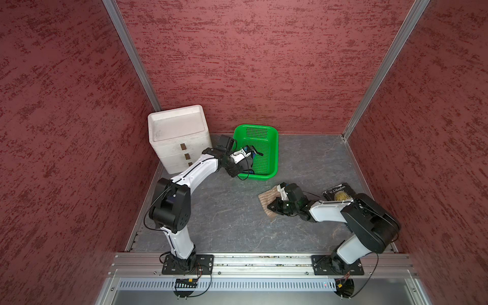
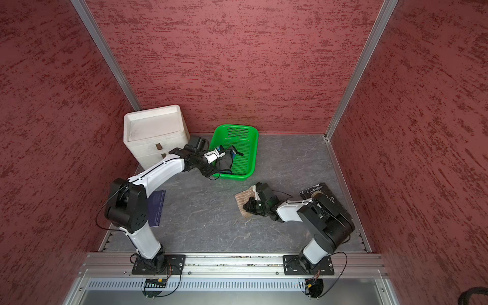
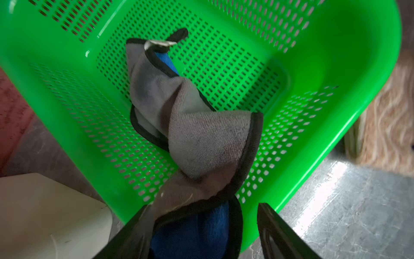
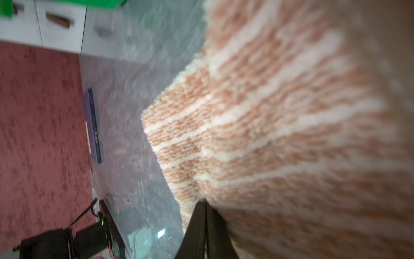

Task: Fold the square dishcloth
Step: Move the cleaning item to the center of the board, then pick up the cleaning item from the bin.

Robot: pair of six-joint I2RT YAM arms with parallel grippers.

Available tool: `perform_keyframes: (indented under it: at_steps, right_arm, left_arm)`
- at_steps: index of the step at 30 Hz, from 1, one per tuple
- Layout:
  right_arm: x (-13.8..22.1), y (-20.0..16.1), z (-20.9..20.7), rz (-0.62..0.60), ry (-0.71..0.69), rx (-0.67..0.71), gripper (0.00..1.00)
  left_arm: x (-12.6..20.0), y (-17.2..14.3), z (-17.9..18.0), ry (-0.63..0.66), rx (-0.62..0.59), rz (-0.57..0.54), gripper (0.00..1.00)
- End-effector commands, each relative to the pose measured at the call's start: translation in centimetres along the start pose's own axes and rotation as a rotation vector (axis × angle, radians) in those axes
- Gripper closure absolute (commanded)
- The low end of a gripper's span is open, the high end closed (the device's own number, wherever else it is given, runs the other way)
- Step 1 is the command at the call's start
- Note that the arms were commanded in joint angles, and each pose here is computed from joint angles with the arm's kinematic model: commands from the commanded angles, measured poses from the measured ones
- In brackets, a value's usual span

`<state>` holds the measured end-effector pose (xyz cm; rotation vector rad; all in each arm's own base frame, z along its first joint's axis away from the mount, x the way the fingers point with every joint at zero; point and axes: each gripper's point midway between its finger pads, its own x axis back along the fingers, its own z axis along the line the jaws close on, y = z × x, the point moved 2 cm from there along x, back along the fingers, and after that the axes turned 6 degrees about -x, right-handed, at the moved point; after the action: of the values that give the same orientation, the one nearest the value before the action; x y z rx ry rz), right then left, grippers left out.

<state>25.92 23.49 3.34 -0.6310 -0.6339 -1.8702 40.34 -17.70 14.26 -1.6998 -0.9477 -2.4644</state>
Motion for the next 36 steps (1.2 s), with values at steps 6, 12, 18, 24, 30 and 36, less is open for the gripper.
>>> perform_keyframes:
  at_steps: [6, 12, 18, 24, 30, 36]
  right_arm:
    - [5.1, 6.9, -9.4, -0.244, -0.318, -0.25, 0.96]
    - [7.9, 8.7, -9.0, -0.316, -0.372, -0.233, 0.96]
    - [9.0, 8.9, -7.6, -0.332, -0.33, -0.209, 0.95]
    - [11.5, 8.3, -4.5, -0.383, -0.293, -0.116, 0.93]
    - [13.8, 6.7, -2.1, -0.425, -0.29, -0.013, 0.92]
    - [14.1, 5.0, 0.4, -0.416, -0.267, 0.096, 0.85]
  left_arm:
    - [-0.7, -1.4, 1.5, 0.052, -0.046, 0.106, 0.36]
    - [-0.3, -1.1, 1.6, 0.048, -0.072, 0.114, 0.39]
    - [-1.2, -1.6, 2.6, 0.101, -0.128, 0.168, 0.78]
    - [0.2, 1.2, 2.7, 0.163, -0.175, 0.076, 1.0]
    - [4.7, 4.8, 1.9, 0.25, -0.225, -0.023, 1.0]
    - [11.7, 8.3, -2.1, 0.328, -0.34, -0.151, 1.0]
